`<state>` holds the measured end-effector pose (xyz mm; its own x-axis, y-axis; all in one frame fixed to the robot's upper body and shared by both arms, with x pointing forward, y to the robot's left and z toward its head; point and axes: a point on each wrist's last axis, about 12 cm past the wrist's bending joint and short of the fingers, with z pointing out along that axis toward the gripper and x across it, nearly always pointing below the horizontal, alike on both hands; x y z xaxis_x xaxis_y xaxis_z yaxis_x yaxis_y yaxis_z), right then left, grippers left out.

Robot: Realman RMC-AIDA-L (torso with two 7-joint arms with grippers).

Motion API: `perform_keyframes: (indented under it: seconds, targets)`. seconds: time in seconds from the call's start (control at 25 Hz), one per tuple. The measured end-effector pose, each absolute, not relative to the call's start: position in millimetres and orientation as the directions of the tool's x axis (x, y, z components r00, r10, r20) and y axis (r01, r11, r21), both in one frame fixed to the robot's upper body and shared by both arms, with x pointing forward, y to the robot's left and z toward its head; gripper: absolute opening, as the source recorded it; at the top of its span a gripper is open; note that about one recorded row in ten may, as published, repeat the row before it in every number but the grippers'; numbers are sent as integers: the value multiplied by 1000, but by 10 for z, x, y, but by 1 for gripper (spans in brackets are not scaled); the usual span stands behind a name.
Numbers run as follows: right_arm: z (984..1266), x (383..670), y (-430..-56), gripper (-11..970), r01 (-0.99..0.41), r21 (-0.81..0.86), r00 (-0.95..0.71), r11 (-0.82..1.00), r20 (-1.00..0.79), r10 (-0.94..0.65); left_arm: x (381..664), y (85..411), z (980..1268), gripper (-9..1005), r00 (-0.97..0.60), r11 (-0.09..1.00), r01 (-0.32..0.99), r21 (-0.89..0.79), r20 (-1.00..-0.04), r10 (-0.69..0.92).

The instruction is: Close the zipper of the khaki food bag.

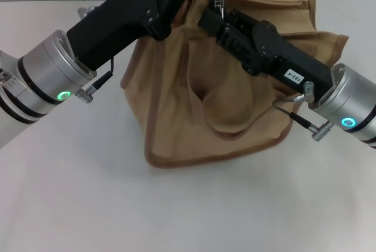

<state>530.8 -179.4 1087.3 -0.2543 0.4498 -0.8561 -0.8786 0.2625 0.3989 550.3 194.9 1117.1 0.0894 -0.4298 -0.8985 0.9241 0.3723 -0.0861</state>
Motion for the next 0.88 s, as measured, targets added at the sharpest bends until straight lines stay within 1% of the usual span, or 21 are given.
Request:
perform_keyframes:
  seconds: [0.2,0.68,0.88]
  targets:
    - [10876,5315,-1792,318,-875,411,-267,257,-851,452,5502,1946,11171,38,89,371,925,-86,-899,-429]
    - [10862,5290,-1828,288,-873,409,-259,265,-850,459,5482,1949,11150,40,82,374,923,-97,-897,-435]
    - [10854,5280,-1851,146,-871,409,-255,272,-849,463,5483,1951,11151,41,83,375,922,-97,-896,-436]
